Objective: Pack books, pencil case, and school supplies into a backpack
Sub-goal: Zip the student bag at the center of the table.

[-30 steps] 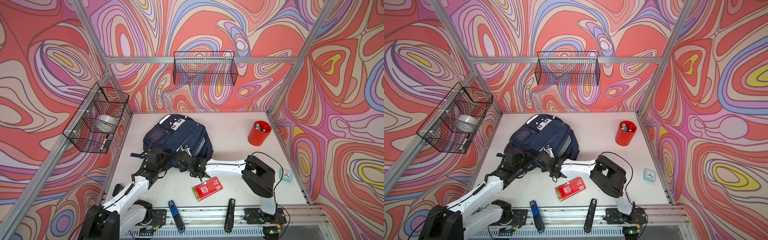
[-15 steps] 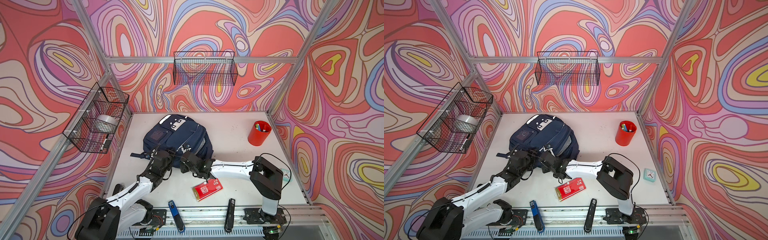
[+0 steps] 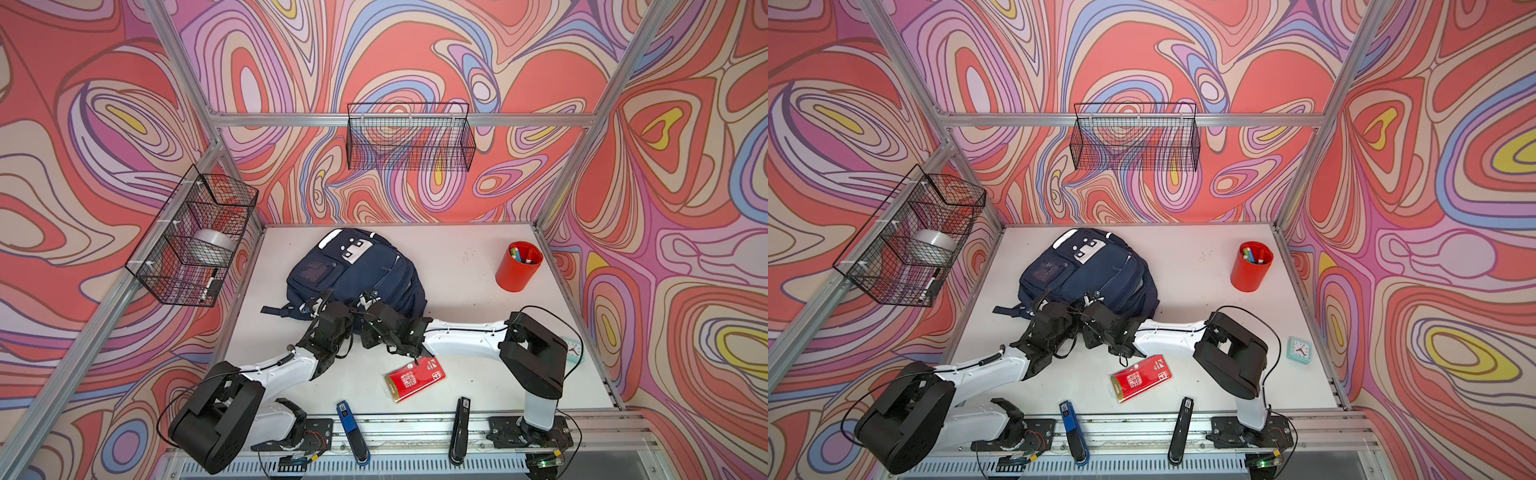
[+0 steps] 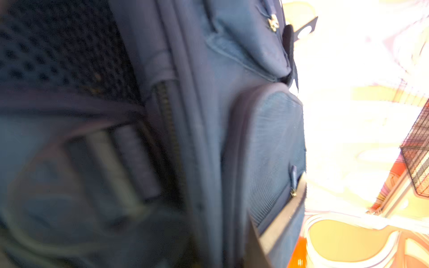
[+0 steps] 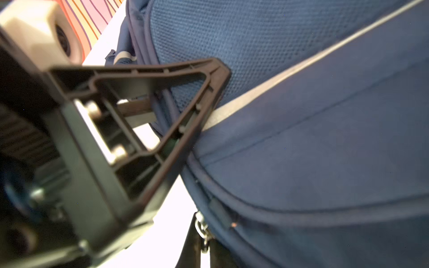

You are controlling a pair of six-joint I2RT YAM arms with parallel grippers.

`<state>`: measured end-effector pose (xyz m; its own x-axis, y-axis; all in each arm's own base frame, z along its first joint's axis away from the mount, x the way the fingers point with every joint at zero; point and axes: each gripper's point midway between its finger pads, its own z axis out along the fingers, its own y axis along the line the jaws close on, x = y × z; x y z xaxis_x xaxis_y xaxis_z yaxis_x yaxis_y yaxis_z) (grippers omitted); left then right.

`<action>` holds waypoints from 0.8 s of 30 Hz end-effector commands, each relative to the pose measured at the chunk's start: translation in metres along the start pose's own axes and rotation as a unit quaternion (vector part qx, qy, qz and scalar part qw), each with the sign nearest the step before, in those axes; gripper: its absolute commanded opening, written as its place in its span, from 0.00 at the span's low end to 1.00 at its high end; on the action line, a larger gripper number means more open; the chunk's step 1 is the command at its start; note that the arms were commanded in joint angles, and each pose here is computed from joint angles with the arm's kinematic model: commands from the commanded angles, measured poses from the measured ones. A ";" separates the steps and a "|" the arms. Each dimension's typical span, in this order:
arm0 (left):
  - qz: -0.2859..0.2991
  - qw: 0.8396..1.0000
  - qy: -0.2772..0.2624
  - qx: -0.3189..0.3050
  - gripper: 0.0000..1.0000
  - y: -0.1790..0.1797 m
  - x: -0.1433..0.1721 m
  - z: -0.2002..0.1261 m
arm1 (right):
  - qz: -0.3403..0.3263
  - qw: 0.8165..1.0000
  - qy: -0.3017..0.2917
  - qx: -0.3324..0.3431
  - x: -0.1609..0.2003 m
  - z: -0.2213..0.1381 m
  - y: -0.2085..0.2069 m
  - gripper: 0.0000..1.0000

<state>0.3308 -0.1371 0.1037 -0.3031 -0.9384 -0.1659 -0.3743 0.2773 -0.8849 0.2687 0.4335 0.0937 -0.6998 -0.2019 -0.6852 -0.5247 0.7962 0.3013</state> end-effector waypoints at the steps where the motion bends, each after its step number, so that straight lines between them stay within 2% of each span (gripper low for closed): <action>1: 0.004 1.000 0.010 0.002 0.00 -0.010 0.002 -0.006 | -0.022 0.999 0.008 0.024 -0.006 -0.017 -0.012 0.00; 3: 0.007 1.000 0.004 -0.028 0.00 -0.002 -0.002 -0.013 | -0.026 0.999 0.016 0.031 -0.007 -0.021 -0.024 0.00; 11: 0.009 0.999 0.001 -0.043 0.00 0.009 -0.009 -0.023 | -0.061 0.993 0.090 0.034 0.005 -0.030 -0.069 0.00; 16: 0.022 0.999 0.005 -0.046 0.00 0.004 -0.011 -0.025 | -0.077 0.990 0.107 0.041 -0.006 -0.044 -0.092 0.00; 24: 0.026 0.998 -0.002 -0.052 0.00 0.004 -0.021 -0.032 | -0.068 0.990 0.115 0.047 -0.019 -0.049 -0.138 0.00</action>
<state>0.3142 -0.1346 0.1236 -0.3573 -0.9253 -0.1272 -0.4020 0.2753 -0.8733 0.2808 0.3706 0.1094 -0.6723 -0.4635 -0.5773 -0.7046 0.6399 0.3067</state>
